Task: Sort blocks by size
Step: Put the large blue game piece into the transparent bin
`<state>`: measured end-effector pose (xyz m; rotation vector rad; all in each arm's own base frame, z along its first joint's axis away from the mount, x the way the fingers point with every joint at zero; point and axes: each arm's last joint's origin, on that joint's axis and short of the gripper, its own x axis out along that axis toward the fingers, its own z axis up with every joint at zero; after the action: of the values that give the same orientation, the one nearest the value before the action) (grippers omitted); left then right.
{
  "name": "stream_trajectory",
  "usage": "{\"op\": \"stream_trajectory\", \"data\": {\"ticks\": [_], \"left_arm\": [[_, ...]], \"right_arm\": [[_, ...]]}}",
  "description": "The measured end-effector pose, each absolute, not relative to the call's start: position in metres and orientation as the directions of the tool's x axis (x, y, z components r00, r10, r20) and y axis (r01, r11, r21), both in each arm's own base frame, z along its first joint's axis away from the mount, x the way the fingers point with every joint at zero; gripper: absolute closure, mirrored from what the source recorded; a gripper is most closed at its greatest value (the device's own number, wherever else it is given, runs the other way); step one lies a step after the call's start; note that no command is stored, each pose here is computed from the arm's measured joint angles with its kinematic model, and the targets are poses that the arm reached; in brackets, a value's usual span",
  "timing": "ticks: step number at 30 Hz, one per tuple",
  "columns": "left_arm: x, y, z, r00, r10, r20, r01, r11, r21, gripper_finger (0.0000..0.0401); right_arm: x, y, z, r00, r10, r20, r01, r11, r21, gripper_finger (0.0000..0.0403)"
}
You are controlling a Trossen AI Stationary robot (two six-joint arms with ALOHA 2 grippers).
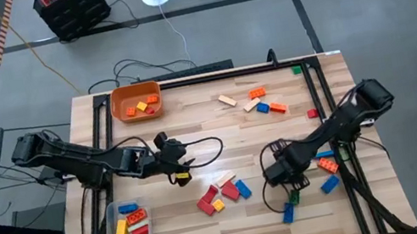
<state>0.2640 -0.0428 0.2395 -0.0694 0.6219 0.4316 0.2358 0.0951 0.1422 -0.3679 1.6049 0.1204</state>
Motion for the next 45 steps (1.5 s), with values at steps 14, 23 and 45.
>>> {"op": "stream_trajectory", "data": {"ticks": [14, 23, 45], "left_arm": [[0.264, -0.044, 0.240, 0.730, 0.366, -0.578, -0.395, 0.915, 0.081, 0.0148], [0.276, -0.051, 0.220, 0.773, 0.353, -0.527, -0.328, 0.934, 0.145, 0.0148], [0.324, -0.074, 0.190, 0.937, 0.284, -0.202, -0.244, 0.949, 0.201, 0.0148]], "right_arm": [[0.250, 0.095, 0.150, 0.069, -0.126, -0.990, -0.316, 0.938, -0.142, 0.0240], [0.274, 0.081, 0.190, 0.455, -0.056, -0.889, -0.176, 0.973, -0.151, 0.0246], [0.309, 0.079, 0.232, 0.986, 0.089, -0.138, -0.121, 0.961, -0.247, 0.0231]]}}
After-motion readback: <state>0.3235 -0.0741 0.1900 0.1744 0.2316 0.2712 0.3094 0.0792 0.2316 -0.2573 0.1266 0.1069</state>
